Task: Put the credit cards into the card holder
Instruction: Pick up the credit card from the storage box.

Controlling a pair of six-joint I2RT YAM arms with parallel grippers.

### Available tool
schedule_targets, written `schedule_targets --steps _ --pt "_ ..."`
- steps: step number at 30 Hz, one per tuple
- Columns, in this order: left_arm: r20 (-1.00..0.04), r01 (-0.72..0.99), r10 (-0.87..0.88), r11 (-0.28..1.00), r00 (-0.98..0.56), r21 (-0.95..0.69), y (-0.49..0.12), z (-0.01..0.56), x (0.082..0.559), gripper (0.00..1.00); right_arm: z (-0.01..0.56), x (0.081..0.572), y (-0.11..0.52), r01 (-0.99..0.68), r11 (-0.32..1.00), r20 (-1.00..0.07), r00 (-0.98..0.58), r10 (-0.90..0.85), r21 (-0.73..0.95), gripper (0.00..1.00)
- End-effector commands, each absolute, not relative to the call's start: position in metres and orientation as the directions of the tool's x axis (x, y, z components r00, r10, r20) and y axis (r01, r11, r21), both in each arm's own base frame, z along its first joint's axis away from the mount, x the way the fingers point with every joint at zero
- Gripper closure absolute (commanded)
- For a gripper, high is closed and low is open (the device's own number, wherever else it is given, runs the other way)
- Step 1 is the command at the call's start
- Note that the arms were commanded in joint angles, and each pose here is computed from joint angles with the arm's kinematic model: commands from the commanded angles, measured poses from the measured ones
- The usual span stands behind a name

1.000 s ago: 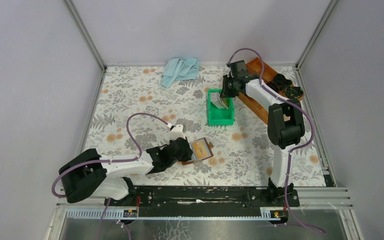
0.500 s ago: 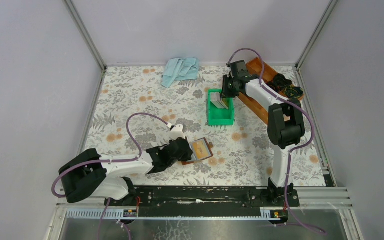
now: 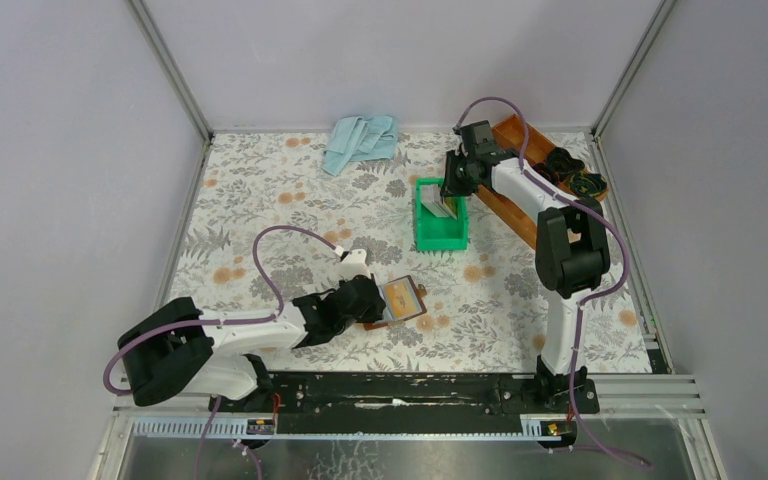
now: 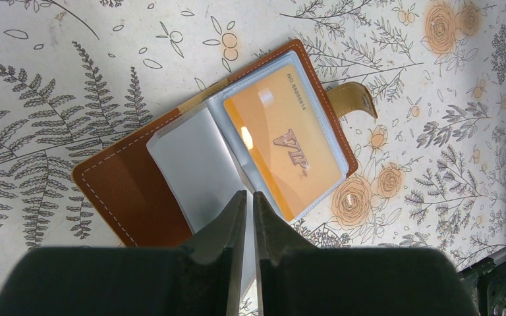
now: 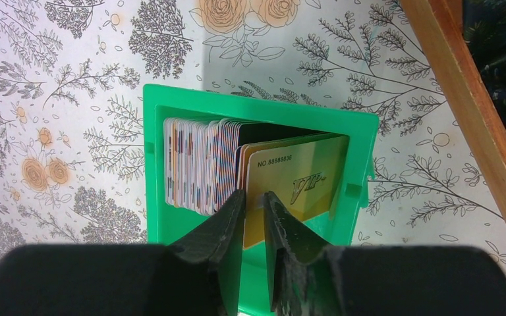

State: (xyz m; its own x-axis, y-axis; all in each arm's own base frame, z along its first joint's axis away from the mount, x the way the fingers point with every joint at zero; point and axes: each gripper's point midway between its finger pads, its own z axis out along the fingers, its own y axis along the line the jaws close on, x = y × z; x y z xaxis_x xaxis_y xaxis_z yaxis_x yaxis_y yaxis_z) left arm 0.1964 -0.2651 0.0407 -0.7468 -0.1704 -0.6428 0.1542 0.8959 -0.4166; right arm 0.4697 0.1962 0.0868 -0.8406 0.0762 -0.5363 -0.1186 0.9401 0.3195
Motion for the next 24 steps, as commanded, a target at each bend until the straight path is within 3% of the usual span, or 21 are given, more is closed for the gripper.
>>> schedule_targets --steps 1,24 --pt "-0.665 0.172 -0.169 0.894 -0.727 -0.414 -0.269 0.0469 0.2 0.86 0.1215 0.4659 0.2009 -0.139 0.927 -0.566 -0.82 0.089 0.348 0.76" --pt "-0.662 0.171 -0.167 0.894 -0.73 -0.414 -0.269 0.044 0.199 0.86 0.1276 0.4656 0.2068 -0.154 0.913 -0.567 -0.818 0.097 0.378 0.72"
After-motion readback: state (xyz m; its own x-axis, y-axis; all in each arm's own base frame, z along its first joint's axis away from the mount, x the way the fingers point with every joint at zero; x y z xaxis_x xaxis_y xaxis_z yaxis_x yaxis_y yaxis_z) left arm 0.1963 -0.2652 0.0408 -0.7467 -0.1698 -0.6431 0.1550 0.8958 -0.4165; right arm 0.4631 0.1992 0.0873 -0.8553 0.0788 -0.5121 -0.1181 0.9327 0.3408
